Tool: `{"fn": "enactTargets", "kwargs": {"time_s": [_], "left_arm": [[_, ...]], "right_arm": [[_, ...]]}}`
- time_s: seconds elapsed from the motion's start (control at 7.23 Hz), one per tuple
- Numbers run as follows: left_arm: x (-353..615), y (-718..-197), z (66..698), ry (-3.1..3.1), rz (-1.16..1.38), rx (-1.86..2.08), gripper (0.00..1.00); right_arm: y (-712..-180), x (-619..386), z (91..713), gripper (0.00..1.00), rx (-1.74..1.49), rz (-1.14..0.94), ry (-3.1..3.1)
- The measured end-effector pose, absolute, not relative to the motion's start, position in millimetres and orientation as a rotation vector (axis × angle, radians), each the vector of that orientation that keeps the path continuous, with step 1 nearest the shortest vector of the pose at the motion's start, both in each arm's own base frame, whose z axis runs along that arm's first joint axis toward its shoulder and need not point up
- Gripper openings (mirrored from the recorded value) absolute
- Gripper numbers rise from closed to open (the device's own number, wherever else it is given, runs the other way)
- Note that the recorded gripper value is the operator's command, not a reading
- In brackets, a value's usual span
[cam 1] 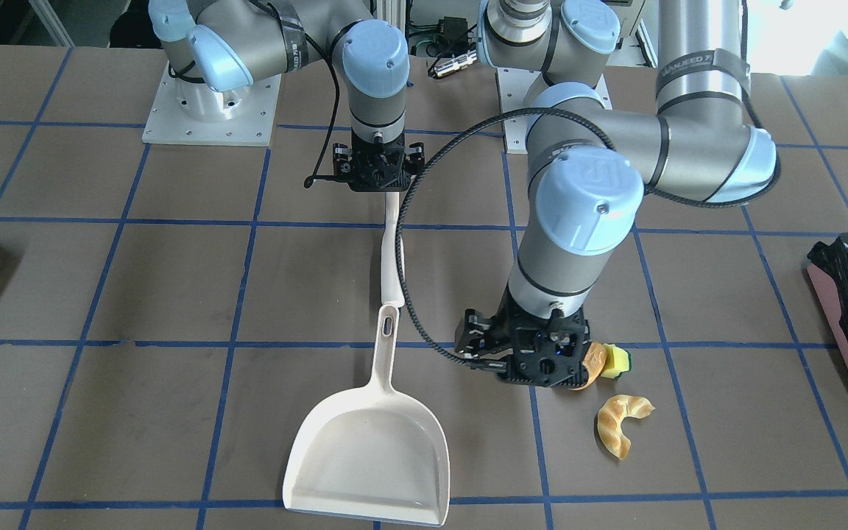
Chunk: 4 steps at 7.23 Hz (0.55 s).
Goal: Sweep and dump trash in nearest bin
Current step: 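Grasp the white brush with the right gripper while the left grasps the dustpan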
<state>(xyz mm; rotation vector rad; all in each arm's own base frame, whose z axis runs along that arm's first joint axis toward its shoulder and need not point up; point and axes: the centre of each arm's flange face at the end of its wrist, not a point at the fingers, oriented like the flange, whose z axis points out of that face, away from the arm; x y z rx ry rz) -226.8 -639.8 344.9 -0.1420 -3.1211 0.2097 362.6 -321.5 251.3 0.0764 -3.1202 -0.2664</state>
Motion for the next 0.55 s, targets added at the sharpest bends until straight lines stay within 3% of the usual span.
{"fn": "enactTargets", "kwargs": {"time_s": [0.55], "left_arm": [[-327, -669, 269, -3.106, 0.220, -0.214, 1.00]], "right_arm": [[-310, 368, 223, 0.65, 0.120, -0.266, -3.131]]}}
